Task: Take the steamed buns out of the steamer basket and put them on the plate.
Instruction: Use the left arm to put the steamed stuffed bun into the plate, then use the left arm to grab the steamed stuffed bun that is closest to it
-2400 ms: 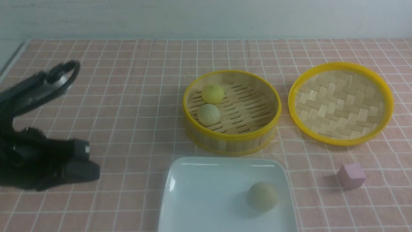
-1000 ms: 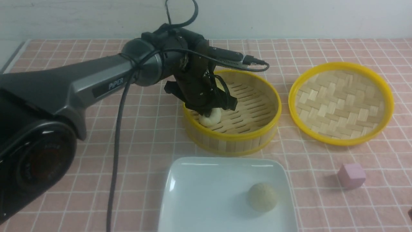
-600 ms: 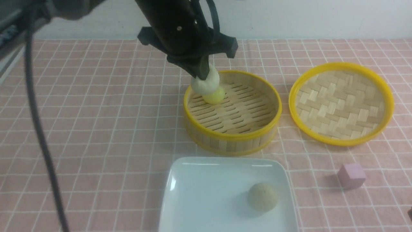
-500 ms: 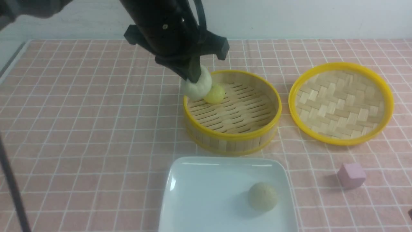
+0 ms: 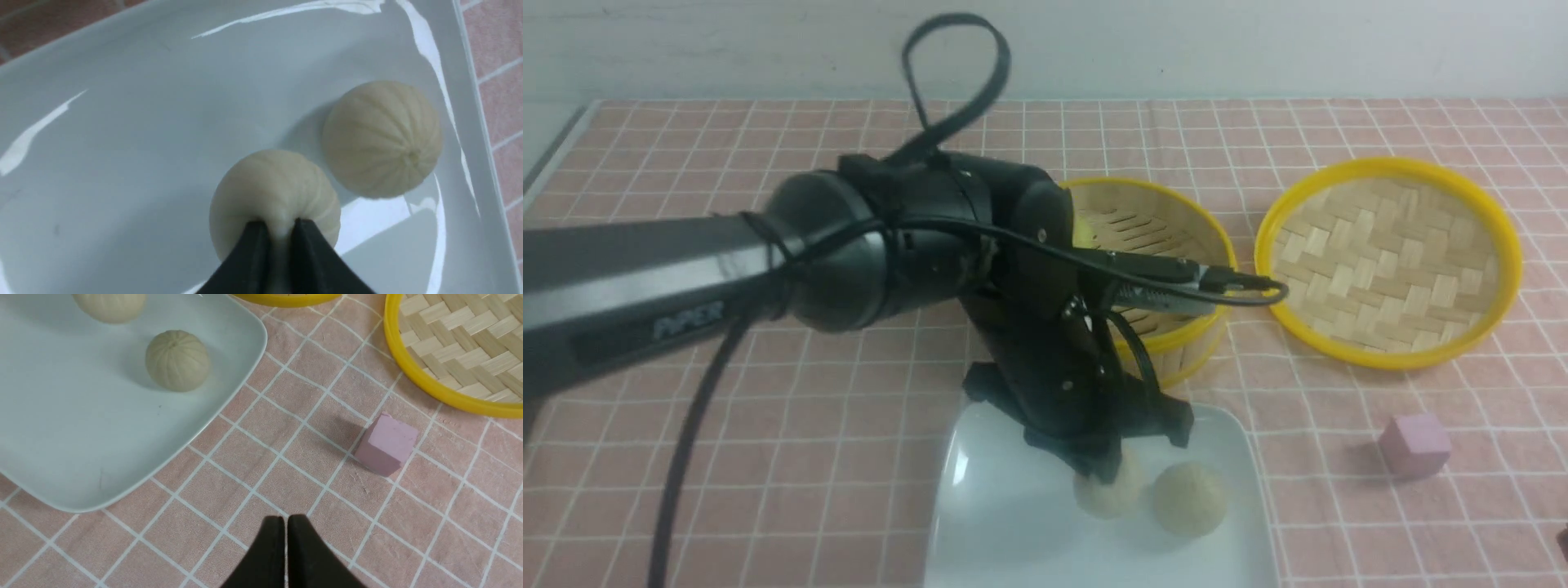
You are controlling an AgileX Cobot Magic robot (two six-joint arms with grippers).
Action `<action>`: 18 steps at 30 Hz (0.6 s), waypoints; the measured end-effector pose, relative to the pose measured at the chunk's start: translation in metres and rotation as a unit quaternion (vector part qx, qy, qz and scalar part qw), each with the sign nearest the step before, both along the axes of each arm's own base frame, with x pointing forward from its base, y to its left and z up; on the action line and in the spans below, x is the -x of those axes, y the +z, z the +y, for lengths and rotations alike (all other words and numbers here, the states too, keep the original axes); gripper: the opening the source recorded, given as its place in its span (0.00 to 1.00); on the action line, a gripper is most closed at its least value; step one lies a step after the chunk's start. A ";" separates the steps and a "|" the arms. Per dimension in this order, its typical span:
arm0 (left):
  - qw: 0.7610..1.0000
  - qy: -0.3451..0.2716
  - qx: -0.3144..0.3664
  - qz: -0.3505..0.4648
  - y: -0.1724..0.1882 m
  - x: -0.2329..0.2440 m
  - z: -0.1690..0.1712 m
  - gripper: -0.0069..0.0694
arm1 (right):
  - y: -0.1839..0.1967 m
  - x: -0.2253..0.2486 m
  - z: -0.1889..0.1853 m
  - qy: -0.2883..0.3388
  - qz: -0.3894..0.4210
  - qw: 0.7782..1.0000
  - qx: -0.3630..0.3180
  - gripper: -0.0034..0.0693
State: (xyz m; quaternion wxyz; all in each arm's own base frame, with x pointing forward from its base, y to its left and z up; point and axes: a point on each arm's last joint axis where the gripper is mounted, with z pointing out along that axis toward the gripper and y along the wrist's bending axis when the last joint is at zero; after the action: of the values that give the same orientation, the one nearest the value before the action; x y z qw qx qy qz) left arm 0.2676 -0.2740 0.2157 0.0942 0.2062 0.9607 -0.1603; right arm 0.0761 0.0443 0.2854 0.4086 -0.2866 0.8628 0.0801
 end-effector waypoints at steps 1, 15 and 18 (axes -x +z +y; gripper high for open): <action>1.000 0.005 -0.001 0.000 -0.003 -0.001 -0.001 0.28 | 0.000 0.000 0.000 0.000 0.000 1.000 0.000 0.10; 0.996 0.032 0.037 -0.075 0.038 -0.026 -0.020 0.61 | 0.000 0.000 0.000 0.000 0.000 1.000 0.000 0.13; 0.990 0.019 0.038 -0.131 0.061 -0.037 -0.022 0.61 | 0.000 0.000 0.000 0.000 0.000 1.000 0.000 0.13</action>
State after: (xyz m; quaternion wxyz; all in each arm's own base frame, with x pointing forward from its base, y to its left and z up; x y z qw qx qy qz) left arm 0.3041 -0.2961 0.2771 0.2300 0.2029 0.9371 -0.1666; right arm 0.0760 0.0443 0.2854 0.4082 -0.2867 0.8630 0.0800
